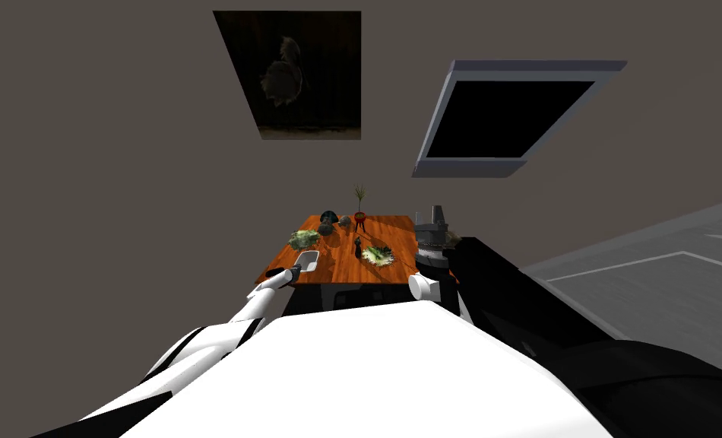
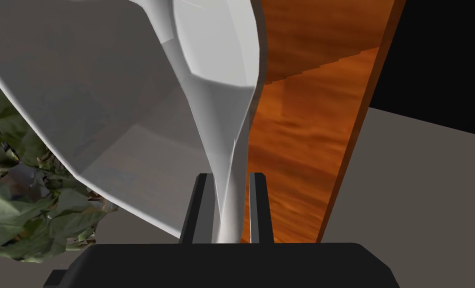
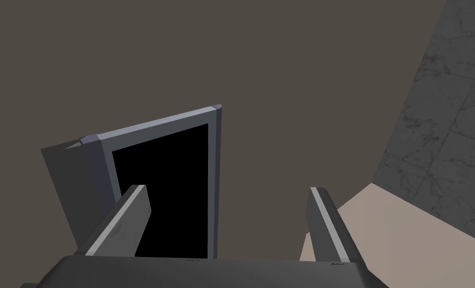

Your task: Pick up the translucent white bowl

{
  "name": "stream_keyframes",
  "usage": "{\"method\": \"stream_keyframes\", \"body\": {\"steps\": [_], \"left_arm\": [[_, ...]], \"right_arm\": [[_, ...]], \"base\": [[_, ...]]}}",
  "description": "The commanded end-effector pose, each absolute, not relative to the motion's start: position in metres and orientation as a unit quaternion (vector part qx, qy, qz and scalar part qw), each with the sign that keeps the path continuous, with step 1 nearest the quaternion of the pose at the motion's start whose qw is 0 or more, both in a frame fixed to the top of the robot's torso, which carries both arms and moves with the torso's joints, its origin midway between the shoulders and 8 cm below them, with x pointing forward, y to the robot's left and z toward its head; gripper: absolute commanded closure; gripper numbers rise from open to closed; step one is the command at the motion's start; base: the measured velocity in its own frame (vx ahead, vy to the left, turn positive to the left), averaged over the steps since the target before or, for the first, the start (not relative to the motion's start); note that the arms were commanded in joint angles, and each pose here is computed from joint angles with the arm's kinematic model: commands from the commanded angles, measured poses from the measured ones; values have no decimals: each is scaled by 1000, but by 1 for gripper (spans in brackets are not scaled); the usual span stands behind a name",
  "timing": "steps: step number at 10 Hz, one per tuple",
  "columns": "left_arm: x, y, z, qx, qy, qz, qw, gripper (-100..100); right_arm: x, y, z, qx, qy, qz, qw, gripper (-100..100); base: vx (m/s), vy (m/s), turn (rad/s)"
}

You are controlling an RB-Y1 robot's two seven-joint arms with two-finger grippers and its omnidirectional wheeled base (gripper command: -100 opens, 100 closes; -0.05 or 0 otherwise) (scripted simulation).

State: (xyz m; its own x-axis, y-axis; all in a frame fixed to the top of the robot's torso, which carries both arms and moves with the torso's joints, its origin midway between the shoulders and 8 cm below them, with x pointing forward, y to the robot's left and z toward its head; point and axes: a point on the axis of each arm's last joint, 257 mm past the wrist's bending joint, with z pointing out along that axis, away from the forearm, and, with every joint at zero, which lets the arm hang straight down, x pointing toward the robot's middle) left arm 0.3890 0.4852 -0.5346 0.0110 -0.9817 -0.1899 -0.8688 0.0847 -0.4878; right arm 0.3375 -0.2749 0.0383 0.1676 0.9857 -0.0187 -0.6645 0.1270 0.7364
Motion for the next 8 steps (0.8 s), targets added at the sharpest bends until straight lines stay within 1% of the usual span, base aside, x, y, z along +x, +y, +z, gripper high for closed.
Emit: {"method": "stream_keyframes", "body": {"steps": [1,2,3,4,5,6,7,8], "left_arm": [[389,485,-535,-667,694,-114,247,100],[389,485,-535,-667,694,-114,247,0],[389,474,-536,-673,688,-122,242,100],[379,461,-544,-687,679,-126,226,100],[388,463,-536,-678,684,-126,238,100],[380,453,-541,-692,673,-129,228,100],[385,454,-536,-684,679,-127,236,100],[371,446,-545,-704,664,-127,220,100]], "right_arm": [[337,-275,38,302,266,588,702,0],[337,-275,38,302,266,588,702,0],[337,-275,38,302,266,588,702,0],[337,-275,38,302,266,588,702,0],[338,-275,38,302,266,588,702,0],[338,-275,38,302,266,588,702,0],[338,-275,38,302,266,588,702,0],[337,-275,38,302,266,588,702,0]], "base": [[0,0,0],[0,0,0],[-29,50,-157],[-75,117,-300],[-69,92,-158],[-51,84,-210],[-30,64,-77],[-30,65,-166]]}}
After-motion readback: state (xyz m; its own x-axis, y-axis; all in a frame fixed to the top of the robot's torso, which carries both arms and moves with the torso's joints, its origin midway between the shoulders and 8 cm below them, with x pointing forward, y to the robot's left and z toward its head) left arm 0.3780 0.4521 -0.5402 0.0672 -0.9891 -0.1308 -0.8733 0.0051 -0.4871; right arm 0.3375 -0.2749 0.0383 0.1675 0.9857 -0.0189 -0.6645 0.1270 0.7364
